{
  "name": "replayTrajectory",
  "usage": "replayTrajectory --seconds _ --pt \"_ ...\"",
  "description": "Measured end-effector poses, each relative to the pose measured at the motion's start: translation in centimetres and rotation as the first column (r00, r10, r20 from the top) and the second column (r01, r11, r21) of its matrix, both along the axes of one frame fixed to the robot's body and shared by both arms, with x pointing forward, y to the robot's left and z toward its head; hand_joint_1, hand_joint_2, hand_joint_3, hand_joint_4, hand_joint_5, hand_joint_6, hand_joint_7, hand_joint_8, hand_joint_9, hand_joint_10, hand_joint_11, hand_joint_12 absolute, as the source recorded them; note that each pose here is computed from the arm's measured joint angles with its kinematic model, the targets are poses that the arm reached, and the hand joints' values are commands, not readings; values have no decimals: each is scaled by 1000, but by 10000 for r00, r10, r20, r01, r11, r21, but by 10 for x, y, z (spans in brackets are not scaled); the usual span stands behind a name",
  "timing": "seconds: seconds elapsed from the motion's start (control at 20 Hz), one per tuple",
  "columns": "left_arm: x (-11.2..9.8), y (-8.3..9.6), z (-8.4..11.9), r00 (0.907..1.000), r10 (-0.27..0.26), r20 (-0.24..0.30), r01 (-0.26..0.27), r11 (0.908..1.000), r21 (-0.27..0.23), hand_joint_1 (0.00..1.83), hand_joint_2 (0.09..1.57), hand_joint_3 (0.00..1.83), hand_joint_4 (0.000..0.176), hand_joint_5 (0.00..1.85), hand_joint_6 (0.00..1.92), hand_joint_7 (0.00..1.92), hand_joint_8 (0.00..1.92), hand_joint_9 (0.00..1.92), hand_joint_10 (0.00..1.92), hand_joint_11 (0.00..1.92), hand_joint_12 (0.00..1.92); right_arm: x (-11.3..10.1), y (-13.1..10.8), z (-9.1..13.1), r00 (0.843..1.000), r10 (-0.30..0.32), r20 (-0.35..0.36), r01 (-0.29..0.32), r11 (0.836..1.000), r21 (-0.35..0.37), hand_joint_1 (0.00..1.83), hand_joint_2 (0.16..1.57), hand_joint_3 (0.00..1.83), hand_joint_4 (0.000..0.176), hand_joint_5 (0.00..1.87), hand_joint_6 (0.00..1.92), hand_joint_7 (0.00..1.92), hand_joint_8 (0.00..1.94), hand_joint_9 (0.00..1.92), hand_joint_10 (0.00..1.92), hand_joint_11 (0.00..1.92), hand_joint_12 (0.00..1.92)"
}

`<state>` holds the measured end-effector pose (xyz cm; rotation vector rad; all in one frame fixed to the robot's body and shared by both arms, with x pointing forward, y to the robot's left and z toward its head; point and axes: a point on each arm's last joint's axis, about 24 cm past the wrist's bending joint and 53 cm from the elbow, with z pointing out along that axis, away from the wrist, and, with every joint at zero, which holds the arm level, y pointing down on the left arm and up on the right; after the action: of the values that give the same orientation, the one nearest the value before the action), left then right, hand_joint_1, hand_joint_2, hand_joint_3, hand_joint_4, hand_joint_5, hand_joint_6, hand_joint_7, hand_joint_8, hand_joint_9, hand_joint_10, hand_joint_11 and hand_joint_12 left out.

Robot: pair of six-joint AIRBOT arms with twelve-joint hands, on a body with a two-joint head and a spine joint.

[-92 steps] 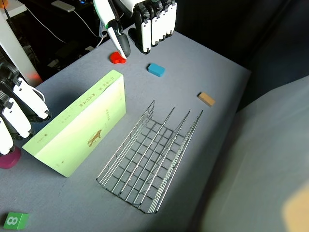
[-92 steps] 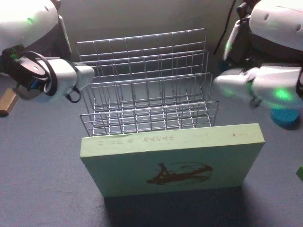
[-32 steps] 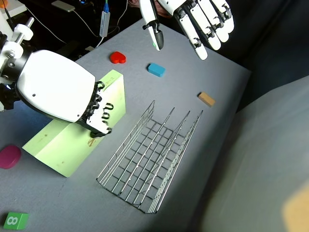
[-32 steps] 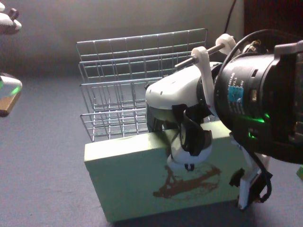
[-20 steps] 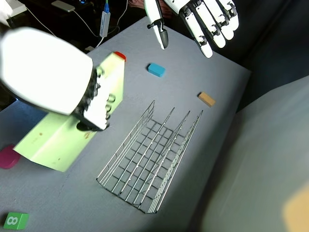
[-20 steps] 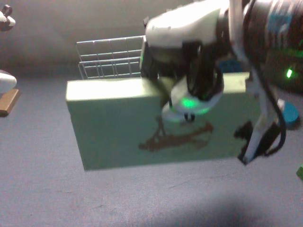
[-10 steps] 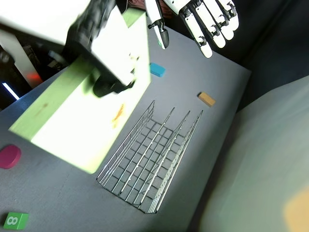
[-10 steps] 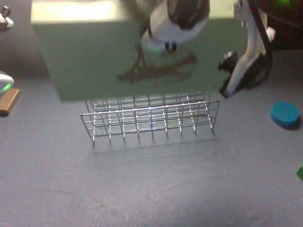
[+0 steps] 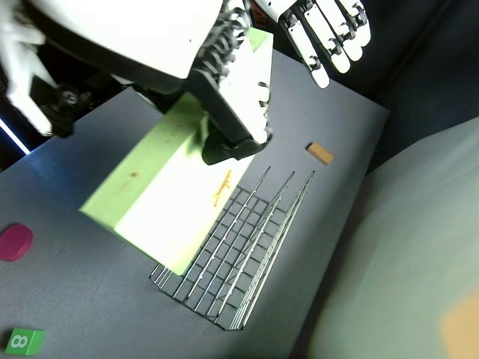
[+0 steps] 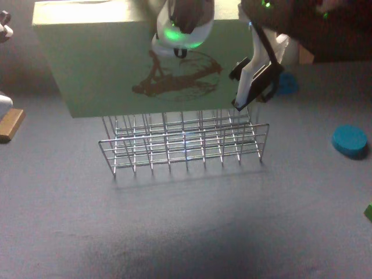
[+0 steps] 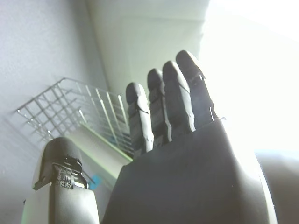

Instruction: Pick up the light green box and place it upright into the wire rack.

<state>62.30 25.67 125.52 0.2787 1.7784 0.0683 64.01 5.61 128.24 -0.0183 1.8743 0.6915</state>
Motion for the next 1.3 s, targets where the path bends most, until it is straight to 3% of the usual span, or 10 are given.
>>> replayTrajectory --seconds 0.1,0.15,0.2,0.35,0.4,0.5,0.8,1.3 --pt "0 0 0 10000 -7 7 7 10000 4 239 1162 0 54 384 3 308 6 234 3 0 678 3 2 -5 10000 -52 -77 52 10000 -27 1213 1166 0 0 865 1024 918 1273 733 1244 588 1610" --pt "0 0 0 10000 -7 0 7 10000 -5 239 1162 0 54 385 4 308 6 234 3 0 678 6 1 -8 9997 -140 -176 141 9999 43 1323 1182 1 0 824 1041 894 1235 721 1462 582 1615" --pt "0 0 0 10000 -14 5 14 10000 -4 239 1162 0 54 387 4 308 5 236 4 0 678 8 1 -11 9994 -195 -277 198 9997 109 1345 1185 0 0 826 1039 883 1231 717 1509 580 1616" --pt "0 0 0 10000 3 2 -3 10000 2 238 1162 0 53 394 6 319 9 247 8 0 678 16 -1 -12 9992 -338 -195 338 9994 45 1350 1185 0 0 830 1033 883 1224 708 1526 562 1617" --pt "0 0 0 10000 -1 3 1 10000 1 238 1162 0 53 394 6 322 9 249 8 0 678 17 -1 -14 9994 -334 -120 334 9994 -44 1238 1173 0 0 854 1030 903 1272 685 1307 557 1610" --pt "0 0 0 10000 14 -26 -14 10000 -29 238 1162 0 53 392 4 311 3 235 1 0 679 18 0 -24 9993 -297 -209 290 9991 -312 1213 1169 0 0 865 1017 909 1287 701 1206 565 1604" --pt "-1 -1 -2 10000 19 -92 -20 10000 -86 231 1164 1 52 397 3 325 6 246 3 0 697 28 4 -30 9997 -249 5 249 9986 -469 1212 1173 1 0 846 1047 910 1296 714 1307 574 1602" --pt "-1 -1 -2 9999 30 -105 -31 10000 -95 208 1179 4 54 384 2 305 0 236 0 0 694 29 0 -30 9993 -252 -260 244 9992 -306 1211 1164 0 0 885 997 908 1287 715 1232 598 1590"
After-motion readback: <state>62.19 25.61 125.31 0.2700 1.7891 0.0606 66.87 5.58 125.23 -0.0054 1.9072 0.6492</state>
